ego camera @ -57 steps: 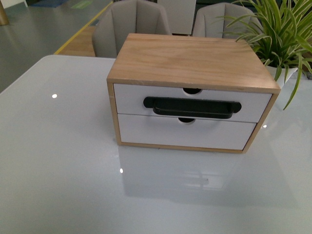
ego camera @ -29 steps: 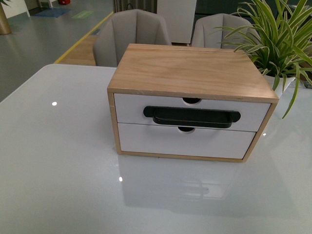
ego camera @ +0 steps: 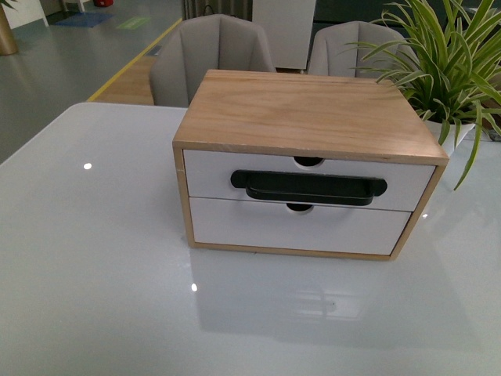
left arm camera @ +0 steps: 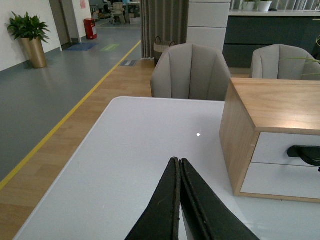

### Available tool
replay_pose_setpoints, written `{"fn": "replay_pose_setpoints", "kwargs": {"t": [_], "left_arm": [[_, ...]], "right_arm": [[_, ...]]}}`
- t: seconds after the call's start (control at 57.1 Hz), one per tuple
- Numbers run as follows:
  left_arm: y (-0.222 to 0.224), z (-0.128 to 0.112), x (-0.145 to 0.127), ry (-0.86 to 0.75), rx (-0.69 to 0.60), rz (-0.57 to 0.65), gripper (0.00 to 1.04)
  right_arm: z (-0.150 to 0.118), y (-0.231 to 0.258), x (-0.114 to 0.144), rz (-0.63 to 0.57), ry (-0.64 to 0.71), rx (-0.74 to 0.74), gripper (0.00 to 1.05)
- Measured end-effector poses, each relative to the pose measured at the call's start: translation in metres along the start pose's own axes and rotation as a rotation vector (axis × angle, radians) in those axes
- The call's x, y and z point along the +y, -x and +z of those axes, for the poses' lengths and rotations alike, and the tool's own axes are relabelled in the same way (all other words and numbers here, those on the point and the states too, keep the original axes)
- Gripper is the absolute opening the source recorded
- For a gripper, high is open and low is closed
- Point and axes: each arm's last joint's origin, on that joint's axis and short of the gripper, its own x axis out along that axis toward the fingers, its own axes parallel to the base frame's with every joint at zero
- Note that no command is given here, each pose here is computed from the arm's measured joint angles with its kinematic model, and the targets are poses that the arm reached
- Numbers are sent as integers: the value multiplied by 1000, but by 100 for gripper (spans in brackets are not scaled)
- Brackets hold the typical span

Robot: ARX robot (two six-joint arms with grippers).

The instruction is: Close drawer sideways

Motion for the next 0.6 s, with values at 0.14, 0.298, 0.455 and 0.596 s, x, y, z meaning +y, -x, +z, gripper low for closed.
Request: {"fn": "replay_pose_setpoints", "kwargs": {"t": [0.14,0.298,0.455,0.596], "left_arm": [[11,-3,0,0,11,0,2],[11,-3,0,0,5,0,2],[11,-3,0,0,5,0,4],[11,-3,0,0,5,0,42]], "right_arm": [[2,3,0,1,0,-26,2],[2,3,0,1,0,-27,2],[2,3,0,1,0,-27,2],[2,3,0,1,0,-28,38]]}}
